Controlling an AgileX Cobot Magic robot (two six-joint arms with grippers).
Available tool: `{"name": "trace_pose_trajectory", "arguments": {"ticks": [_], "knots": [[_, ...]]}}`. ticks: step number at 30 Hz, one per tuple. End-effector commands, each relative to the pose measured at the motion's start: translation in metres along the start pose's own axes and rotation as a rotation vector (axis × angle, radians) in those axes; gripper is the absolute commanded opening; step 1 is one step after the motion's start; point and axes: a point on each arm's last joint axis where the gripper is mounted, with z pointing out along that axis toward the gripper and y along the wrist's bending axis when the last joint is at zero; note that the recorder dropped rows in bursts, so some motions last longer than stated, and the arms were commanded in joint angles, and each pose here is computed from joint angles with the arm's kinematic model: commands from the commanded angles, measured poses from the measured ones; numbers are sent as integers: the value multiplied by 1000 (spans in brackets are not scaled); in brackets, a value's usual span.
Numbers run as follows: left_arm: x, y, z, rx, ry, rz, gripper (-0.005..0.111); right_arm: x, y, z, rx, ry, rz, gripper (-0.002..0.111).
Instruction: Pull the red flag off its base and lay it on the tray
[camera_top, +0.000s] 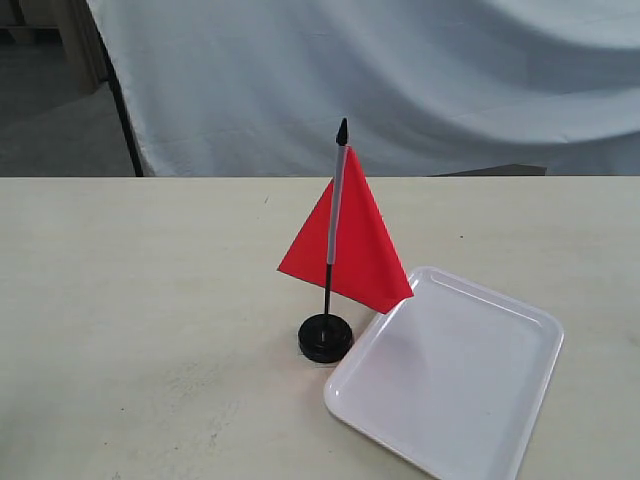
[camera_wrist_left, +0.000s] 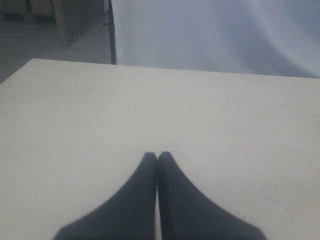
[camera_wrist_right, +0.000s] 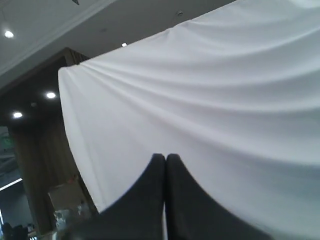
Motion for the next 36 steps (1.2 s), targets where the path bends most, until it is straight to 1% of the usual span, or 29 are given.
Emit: {"name": "trace_pose_trajectory", "arguments": {"ticks": [1, 3, 6, 9, 12, 15, 18, 22, 24, 27, 31, 32, 33, 34, 35, 36], "knots": [[0, -1, 0, 9, -7, 2, 0, -5, 6, 4, -76, -65, -10, -1], [0, -1, 0, 9, -7, 2, 0, 1, 6, 12, -74, -7, -29, -1], [0, -1, 0, 9, -7, 2, 0, 9, 8, 33, -94, 107, -104, -1], [0, -1, 0, 9, -7, 2, 0, 29, 8, 55, -148, 237, -146, -1], [0, -1, 0, 9, -7, 2, 0, 55, 5, 72, -214, 348, -141, -1], [0, -1, 0, 9, -7, 2, 0, 88, 0, 85, -276, 487, -125, -1], [0, -1, 0, 9, -7, 2, 0, 128, 0, 95, -348, 621, -122, -1], [0, -1, 0, 9, -7, 2, 0, 188, 10, 101, -476, 804, -158, -1], [0, -1, 0, 9, -7, 2, 0, 214, 17, 103, -527, 852, -178, -1], [0, -1, 0, 9, -7, 2, 0, 239, 20, 109, -536, 883, -172, -1], [0, -1, 0, 9, -7, 2, 0, 255, 19, 114, -544, 905, -171, 0], [0, -1, 0, 9, -7, 2, 0, 258, 19, 116, -545, 901, -171, 10], [0, -1, 0, 9, -7, 2, 0, 258, 19, 119, -547, 893, -172, 18], [0, -1, 0, 9, -7, 2, 0, 261, 20, 125, -544, 898, -185, 46], [0, -1, 0, 9, -7, 2, 0, 262, 21, 128, -545, 900, -191, 63], [0, -1, 0, 9, -7, 2, 0, 266, 22, 137, -546, 899, -210, 90]]}}
